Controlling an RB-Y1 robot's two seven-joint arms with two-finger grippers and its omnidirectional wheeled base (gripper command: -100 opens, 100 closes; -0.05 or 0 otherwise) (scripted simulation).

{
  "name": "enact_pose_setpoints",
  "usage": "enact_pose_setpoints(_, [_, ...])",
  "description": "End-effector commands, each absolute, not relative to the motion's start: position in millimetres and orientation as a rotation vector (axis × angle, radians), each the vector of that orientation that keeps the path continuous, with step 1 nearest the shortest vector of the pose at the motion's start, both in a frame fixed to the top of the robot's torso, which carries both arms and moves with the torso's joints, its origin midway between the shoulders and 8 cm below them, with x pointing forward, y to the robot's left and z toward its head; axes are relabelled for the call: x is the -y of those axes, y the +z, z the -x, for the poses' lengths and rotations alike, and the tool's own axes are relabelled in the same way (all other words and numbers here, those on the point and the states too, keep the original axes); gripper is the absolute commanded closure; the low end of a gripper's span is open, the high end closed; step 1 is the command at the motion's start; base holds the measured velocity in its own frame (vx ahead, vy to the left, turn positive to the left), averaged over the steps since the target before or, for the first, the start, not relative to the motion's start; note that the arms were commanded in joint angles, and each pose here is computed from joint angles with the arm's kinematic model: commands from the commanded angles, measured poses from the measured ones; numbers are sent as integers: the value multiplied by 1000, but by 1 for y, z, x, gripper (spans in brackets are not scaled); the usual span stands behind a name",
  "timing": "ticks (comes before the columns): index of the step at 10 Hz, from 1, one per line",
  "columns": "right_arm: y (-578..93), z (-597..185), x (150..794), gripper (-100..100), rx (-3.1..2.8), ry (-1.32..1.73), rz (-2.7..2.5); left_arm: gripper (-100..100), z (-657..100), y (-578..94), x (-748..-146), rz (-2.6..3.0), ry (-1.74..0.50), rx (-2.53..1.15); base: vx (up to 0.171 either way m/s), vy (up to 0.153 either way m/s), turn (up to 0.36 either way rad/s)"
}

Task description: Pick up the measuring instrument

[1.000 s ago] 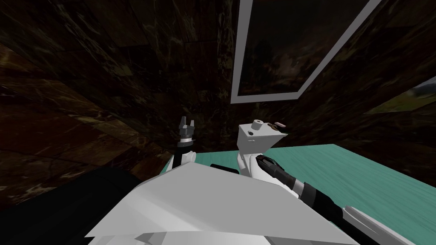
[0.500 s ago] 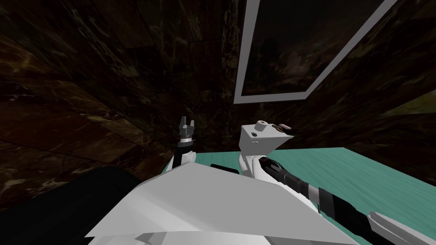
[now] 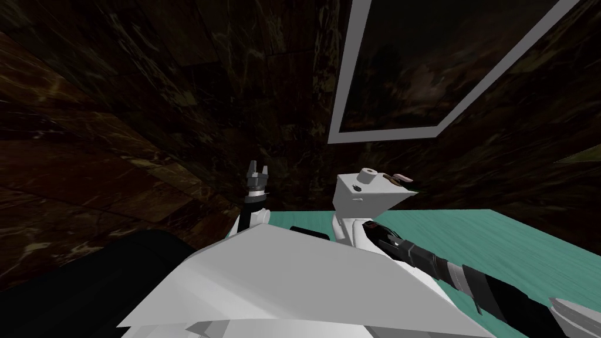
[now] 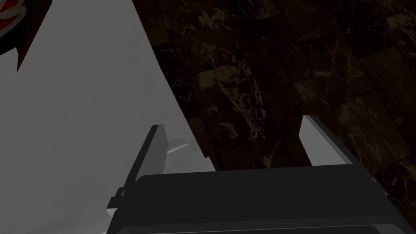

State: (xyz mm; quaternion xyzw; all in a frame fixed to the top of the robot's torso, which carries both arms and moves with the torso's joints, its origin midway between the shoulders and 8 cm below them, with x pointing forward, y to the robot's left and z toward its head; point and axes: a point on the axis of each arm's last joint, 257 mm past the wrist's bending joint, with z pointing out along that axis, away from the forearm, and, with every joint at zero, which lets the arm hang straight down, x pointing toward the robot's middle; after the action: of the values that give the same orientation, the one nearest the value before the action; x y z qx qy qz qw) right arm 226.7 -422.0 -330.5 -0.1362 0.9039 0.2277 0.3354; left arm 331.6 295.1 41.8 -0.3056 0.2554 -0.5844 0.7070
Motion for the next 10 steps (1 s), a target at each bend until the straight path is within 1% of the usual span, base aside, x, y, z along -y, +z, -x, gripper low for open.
enact_pose_setpoints(1, [-329, -223, 438, -100, -2394, 560, 402, 0, -332, 42, -295, 679, -1298, -567, 41, 55, 34])
enact_pose_setpoints(6, [-322, -208, 498, -100, -2530, 414, 542, 0, -332, 42, -295, 679, -1298, -567, 59, 67, 48])
enact_pose_setpoints(7, [-319, -209, 502, -100, -2537, 402, 561, 0, -332, 42, -295, 679, -1298, -567, 57, 63, 31])
enact_pose_setpoints(8, [-314, -206, 520, -100, -2573, 356, 600, 0, -332, 42, -295, 679, -1298, -567, 70, 81, 73])
enact_pose_setpoints(10, [-305, -206, 540, -100, -2611, 299, 653, 0, -332, 42, -295, 679, -1298, -567, 105, 85, 58])
